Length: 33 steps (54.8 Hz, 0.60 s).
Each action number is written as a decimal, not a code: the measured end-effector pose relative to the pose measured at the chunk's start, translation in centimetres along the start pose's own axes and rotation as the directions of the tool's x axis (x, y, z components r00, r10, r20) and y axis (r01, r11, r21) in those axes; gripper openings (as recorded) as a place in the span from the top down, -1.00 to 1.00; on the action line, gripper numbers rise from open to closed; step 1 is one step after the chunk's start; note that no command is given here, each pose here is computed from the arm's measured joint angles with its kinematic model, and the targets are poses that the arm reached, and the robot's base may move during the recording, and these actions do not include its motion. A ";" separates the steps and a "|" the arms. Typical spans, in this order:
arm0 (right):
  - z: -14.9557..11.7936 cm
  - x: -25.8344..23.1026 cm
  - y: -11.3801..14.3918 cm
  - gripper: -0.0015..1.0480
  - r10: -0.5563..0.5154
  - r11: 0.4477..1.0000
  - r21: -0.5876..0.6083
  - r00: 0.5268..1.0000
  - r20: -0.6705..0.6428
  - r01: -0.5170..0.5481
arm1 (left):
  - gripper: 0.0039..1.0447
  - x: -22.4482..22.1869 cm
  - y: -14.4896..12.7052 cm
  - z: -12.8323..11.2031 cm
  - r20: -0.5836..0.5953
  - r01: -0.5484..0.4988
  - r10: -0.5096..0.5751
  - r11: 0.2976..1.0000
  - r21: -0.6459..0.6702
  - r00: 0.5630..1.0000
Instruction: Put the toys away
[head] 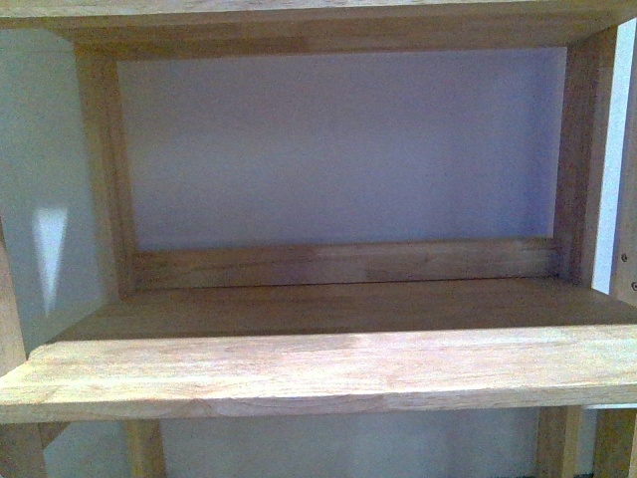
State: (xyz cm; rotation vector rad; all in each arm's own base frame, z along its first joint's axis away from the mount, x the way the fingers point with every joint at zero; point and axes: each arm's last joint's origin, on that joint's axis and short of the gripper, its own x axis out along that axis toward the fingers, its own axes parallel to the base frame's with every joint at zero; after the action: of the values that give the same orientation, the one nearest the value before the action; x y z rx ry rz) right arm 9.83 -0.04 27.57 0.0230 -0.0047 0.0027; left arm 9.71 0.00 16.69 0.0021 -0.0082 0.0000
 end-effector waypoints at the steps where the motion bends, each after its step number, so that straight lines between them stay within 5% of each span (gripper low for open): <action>1: -0.5 0.0 0.0 -0.29 -0.003 1.000 -0.001 1.000 -0.005 0.003 | -0.89 0.0 0.0 0.0 0.000 0.000 0.000 1.000 0.000 1.000; 18: -5.1 0.0 -0.1 0.70 -0.003 1.000 -0.017 1.000 -0.014 0.003 | -0.89 0.0 0.0 0.0 0.000 0.000 0.000 1.000 0.000 1.000; 33: -7.2 0.0 -0.2 0.70 -0.003 1.000 -0.017 1.000 -0.015 0.003 | -0.89 0.0 0.0 0.0 0.000 0.000 0.000 1.000 0.000 1.000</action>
State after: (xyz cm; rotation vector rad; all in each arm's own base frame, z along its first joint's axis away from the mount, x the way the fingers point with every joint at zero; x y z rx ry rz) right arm 9.84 -0.03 20.38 0.0060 0.0101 -0.0004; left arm 9.71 0.00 16.68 0.0021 -0.0078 0.0000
